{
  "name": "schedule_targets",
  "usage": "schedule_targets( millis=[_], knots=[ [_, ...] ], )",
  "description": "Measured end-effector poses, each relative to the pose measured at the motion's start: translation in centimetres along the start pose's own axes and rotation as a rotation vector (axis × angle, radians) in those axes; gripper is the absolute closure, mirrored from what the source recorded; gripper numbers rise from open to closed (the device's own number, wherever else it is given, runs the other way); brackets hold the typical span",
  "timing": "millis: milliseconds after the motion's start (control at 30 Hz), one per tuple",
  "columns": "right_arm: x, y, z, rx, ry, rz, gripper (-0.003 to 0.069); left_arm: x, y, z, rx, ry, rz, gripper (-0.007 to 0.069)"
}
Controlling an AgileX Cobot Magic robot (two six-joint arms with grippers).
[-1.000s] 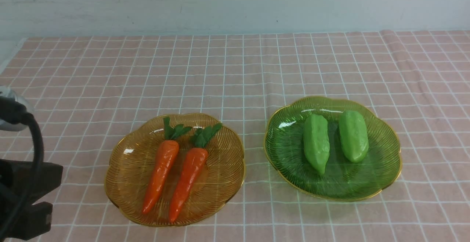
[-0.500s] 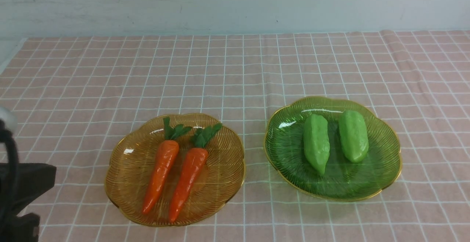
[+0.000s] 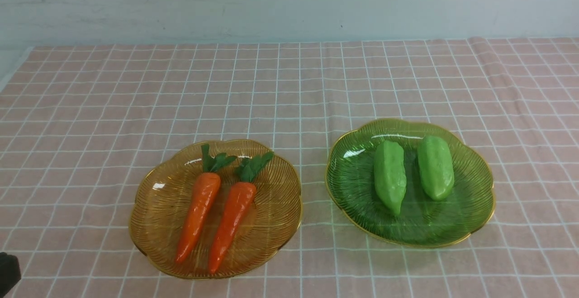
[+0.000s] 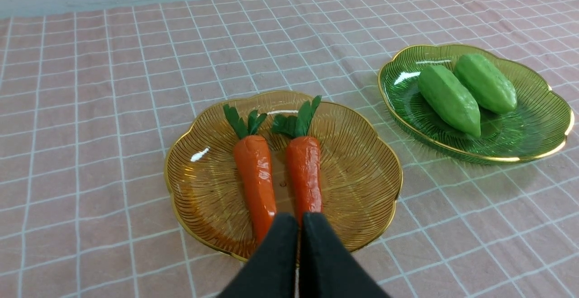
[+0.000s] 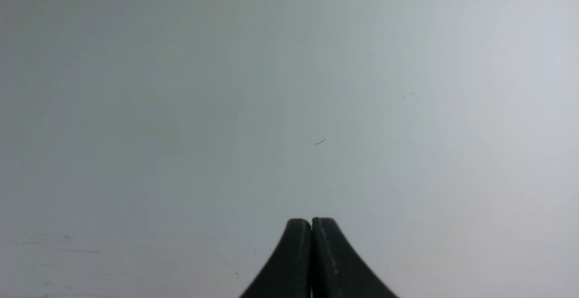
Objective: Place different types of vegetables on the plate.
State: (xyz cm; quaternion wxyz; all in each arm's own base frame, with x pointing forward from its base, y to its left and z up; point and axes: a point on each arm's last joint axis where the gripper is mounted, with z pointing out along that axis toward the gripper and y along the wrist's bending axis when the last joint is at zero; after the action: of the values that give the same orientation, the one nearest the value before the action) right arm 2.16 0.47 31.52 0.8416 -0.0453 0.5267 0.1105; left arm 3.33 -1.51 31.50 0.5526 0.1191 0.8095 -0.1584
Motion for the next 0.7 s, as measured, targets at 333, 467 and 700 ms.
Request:
schedule_targets(
  millis=[333, 467, 700],
  knots=[
    [0.1, 0.0, 0.0, 0.0, 0.006, 0.0, 0.0674, 1.5, 0.5, 1.0, -0.044, -0.132, 0.068, 0.0629],
    [0.1, 0.0, 0.0, 0.0, 0.008, 0.0, 0.0674, 4.0, 1.3, 2.2, -0.149, -0.211, 0.072, 0.0629],
    [0.1, 0.0, 0.0, 0.0, 0.008, 0.0, 0.0674, 9.3, 2.9, 4.5, -0.321, -0.201, 0.01, 0.0628]
  ],
)
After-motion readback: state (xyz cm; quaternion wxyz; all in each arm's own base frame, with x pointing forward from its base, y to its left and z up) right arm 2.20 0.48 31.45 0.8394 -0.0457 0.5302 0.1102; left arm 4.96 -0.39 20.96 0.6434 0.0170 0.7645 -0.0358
